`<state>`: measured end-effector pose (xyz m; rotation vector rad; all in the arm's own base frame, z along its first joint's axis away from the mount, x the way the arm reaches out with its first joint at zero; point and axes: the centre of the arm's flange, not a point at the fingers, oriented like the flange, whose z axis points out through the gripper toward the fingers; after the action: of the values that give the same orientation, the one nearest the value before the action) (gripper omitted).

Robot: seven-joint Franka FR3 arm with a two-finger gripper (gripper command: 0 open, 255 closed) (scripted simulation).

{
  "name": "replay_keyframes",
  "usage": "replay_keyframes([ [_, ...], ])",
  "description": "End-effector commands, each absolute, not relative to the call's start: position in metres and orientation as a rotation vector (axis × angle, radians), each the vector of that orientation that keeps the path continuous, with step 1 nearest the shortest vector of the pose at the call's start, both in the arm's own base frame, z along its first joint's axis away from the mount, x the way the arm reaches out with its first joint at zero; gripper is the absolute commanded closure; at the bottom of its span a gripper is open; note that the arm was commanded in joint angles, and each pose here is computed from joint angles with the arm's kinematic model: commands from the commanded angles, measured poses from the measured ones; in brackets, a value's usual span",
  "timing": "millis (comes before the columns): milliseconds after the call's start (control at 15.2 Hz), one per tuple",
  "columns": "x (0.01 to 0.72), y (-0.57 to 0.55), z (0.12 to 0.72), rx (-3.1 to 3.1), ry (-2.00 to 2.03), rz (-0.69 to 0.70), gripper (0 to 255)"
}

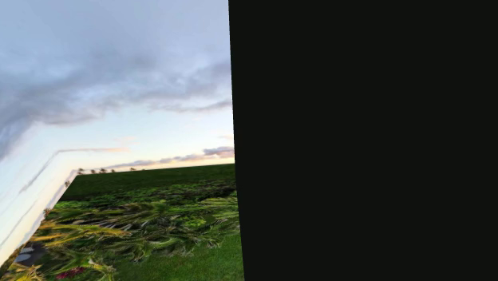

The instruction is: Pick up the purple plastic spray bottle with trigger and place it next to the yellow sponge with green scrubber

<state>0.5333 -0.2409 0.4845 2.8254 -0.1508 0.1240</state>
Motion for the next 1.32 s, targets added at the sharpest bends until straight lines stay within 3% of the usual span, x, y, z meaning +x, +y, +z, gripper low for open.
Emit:
replay_keyframes([
  [0, 0.533, -0.24, 0.496, 2.826, -0.151, 0.124, 255],
  [1254, 0.533, -0.24, 0.596, 2.826, -0.151, 0.124, 255],
])
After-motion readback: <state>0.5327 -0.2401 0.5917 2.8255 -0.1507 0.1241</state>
